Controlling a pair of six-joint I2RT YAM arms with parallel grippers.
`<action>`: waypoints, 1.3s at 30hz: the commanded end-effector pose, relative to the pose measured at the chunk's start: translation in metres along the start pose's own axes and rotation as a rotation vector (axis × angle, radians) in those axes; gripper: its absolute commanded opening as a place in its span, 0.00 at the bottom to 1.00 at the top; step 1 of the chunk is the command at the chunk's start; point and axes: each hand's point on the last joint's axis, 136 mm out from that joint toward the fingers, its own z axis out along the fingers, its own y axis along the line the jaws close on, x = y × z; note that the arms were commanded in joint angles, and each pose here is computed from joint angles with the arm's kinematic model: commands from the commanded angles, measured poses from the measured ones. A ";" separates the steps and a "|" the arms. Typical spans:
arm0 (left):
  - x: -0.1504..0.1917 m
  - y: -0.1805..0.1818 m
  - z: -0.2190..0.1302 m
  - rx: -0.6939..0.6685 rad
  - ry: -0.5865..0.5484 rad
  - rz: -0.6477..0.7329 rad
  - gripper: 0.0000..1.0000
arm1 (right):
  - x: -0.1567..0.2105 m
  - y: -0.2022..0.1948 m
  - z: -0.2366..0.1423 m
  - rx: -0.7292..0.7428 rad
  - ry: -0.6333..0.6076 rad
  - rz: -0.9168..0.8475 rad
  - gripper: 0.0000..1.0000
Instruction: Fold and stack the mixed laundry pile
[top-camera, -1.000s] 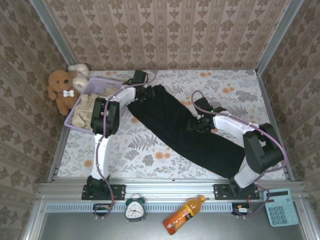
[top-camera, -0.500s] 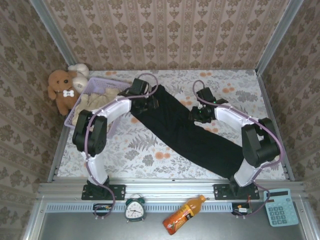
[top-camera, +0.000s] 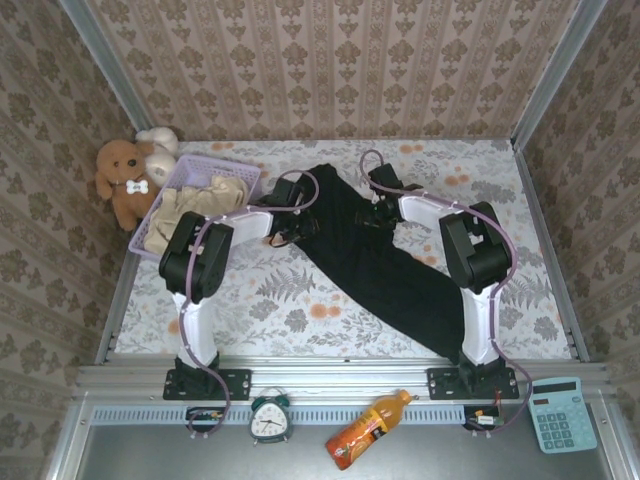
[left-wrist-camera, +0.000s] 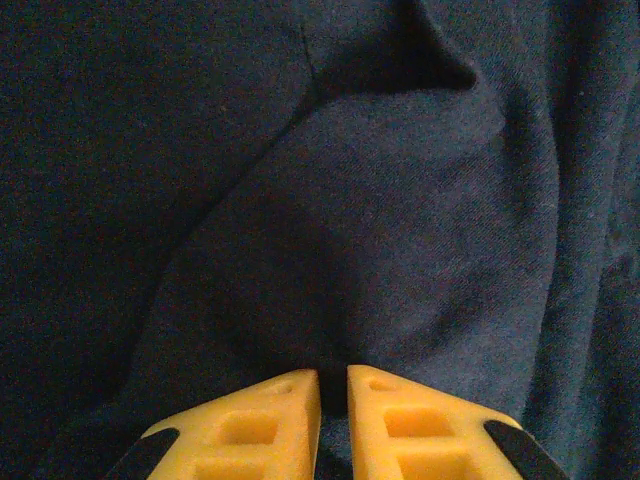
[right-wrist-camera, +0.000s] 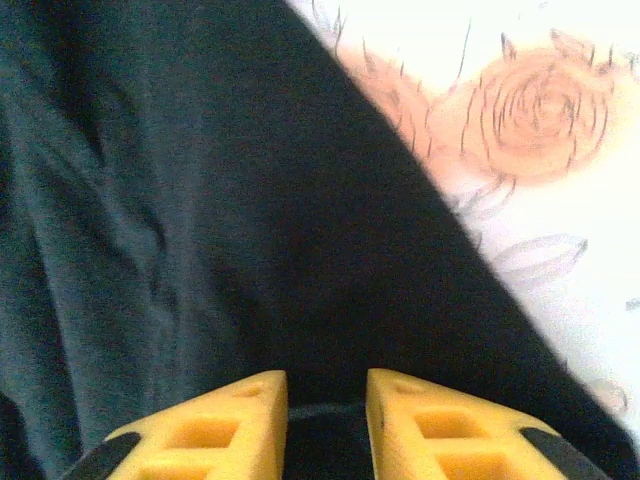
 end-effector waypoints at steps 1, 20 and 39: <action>-0.009 0.033 0.029 -0.101 0.020 -0.030 0.18 | -0.014 -0.016 0.026 0.038 -0.009 0.054 0.34; -0.135 -0.034 -0.010 0.025 -0.105 0.119 0.43 | -0.061 -0.025 -0.080 -0.002 -0.149 -0.036 0.61; 0.049 -0.117 -0.018 0.279 0.113 0.119 0.41 | 0.084 -0.138 -0.110 0.264 0.032 0.087 0.52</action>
